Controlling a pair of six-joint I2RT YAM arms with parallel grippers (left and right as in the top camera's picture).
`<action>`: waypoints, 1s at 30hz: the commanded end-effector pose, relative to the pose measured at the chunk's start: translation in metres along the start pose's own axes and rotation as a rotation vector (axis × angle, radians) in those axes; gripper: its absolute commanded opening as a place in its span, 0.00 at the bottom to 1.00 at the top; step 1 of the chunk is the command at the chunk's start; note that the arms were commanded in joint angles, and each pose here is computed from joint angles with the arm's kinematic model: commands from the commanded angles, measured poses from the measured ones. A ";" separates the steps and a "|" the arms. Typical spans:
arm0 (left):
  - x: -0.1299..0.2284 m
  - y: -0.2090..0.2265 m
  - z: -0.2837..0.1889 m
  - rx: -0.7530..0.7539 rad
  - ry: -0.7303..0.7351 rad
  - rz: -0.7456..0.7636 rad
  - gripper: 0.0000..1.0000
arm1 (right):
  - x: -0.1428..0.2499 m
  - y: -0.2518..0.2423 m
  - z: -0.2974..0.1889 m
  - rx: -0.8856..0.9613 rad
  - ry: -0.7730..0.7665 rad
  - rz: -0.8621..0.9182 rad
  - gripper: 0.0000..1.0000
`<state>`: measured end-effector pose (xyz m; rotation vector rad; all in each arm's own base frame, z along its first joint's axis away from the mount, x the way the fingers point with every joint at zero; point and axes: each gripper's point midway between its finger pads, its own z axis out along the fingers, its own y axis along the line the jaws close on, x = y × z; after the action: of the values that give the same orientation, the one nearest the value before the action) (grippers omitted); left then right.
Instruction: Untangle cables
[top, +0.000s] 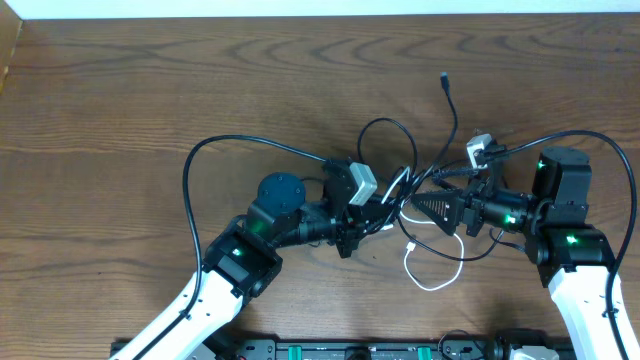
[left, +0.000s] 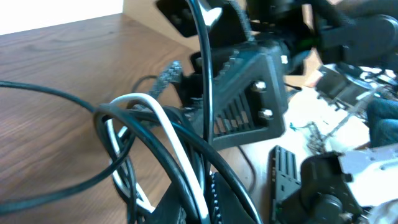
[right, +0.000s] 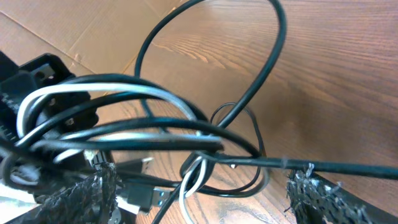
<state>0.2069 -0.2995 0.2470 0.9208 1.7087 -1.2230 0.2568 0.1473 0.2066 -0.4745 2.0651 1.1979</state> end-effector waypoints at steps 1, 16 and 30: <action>-0.006 -0.023 -0.003 0.111 -0.009 0.054 0.08 | -0.006 0.008 0.000 -0.013 -0.008 -0.056 0.85; -0.005 -0.033 -0.005 0.174 -0.004 0.063 0.08 | -0.025 -0.021 -0.003 0.155 -0.084 0.059 0.82; -0.002 0.000 -0.002 -0.015 -0.001 0.024 0.08 | 0.001 -0.033 -0.004 0.226 -0.033 0.388 0.72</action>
<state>0.1916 -0.3021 0.2473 0.9870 1.6934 -1.3015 0.2818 0.1171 0.1781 0.0542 2.2918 1.0735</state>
